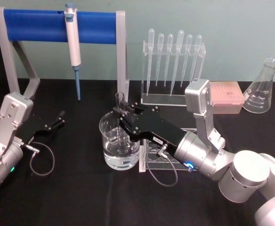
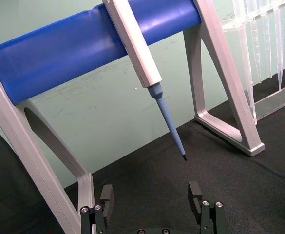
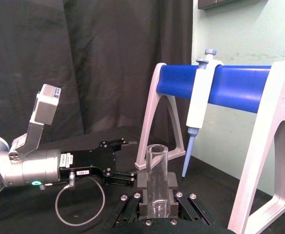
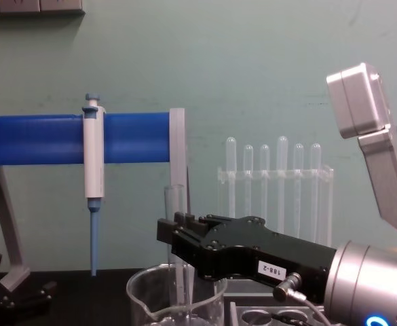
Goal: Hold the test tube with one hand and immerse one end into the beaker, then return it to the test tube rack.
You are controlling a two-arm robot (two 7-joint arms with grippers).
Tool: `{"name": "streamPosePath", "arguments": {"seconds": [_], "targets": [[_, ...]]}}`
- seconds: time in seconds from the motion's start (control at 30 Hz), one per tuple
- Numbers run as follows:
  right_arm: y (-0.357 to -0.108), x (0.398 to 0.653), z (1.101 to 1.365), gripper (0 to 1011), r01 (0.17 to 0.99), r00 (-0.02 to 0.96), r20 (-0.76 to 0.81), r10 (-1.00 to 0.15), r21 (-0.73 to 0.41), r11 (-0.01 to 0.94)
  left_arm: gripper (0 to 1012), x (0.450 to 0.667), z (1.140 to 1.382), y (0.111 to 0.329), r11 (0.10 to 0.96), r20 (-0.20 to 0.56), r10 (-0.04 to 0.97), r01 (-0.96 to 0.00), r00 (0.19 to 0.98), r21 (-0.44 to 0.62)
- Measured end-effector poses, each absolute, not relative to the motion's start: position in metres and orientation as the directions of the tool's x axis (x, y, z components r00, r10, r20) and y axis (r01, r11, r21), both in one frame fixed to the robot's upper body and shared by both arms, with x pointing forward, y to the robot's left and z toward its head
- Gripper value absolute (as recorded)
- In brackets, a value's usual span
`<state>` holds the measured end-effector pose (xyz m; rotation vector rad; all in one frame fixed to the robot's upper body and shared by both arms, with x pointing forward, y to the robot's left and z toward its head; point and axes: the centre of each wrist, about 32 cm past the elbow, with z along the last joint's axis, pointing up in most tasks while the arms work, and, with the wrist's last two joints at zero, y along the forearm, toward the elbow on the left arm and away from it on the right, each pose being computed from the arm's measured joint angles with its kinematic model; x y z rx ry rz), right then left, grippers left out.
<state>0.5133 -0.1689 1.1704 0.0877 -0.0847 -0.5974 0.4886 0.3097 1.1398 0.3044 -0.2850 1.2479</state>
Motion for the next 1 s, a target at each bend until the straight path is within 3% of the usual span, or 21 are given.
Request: {"name": "streamPosePath", "arguments": {"seconds": [1.0], "targets": [[-0.1689,0.5133,1.1704,224,0.557,0.824,0.054,-0.565,0.107,0.823,1000,0.4886,1.1398,0.3097,0.287,0.374,0.88,-0.955,0.292,0.07]]}}
